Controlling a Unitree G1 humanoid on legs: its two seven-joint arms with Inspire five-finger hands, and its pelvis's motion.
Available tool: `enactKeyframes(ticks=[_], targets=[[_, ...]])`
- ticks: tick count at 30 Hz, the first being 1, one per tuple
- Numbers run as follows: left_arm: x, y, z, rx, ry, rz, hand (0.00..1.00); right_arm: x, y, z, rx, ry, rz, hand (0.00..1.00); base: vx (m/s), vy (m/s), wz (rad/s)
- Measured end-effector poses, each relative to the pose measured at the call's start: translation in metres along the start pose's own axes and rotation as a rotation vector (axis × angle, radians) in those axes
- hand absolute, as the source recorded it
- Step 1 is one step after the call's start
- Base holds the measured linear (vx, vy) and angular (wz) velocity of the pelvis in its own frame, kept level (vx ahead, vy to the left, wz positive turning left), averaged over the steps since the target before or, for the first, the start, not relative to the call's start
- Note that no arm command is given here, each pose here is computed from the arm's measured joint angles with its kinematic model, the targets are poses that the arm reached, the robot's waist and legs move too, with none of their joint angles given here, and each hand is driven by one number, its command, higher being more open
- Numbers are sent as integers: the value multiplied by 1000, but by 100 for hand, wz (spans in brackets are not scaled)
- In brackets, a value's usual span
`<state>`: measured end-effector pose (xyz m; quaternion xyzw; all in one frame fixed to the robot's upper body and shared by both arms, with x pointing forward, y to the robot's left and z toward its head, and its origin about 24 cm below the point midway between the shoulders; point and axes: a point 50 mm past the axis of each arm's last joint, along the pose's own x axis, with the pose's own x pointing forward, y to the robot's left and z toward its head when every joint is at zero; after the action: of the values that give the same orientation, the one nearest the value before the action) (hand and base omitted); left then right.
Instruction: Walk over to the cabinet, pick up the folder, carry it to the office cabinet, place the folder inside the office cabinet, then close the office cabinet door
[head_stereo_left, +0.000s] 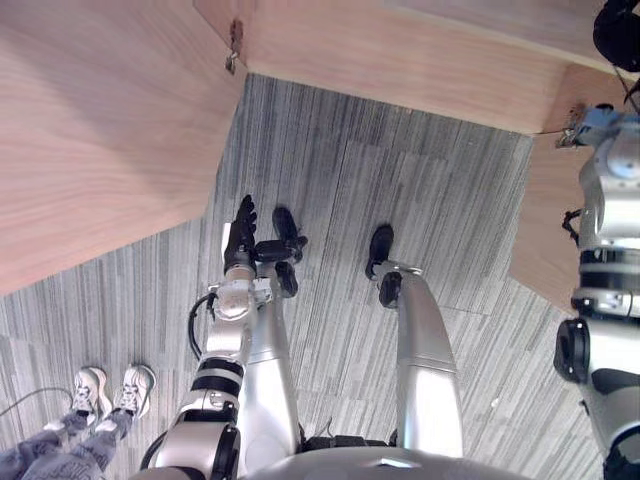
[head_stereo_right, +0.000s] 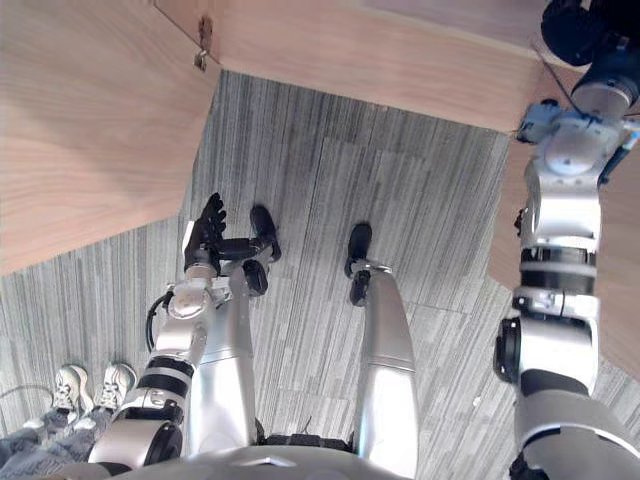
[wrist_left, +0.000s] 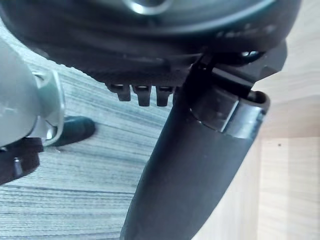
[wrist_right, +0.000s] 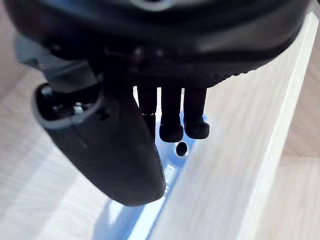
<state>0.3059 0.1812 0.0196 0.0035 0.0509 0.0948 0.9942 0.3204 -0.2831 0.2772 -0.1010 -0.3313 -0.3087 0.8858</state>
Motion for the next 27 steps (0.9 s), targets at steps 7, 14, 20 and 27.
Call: enactKeyframes(ticks=[7,14,20,27], targets=[[-4,-2,-12,75,45,-33,100,-82,20,-1,229,-28,202,0,40,-2,-15],[-23,-15,-45,98,166,-69,100,-173,52,-29,320,204,478,0,118,38,-8],[-64,-7,-100,181,369,-83,100,-263,54,-66,234,508,644,100,119,37,-4],[-99,8,-143,257,577,-87,100,-357,30,-141,-38,995,734,100,131,28,4]])
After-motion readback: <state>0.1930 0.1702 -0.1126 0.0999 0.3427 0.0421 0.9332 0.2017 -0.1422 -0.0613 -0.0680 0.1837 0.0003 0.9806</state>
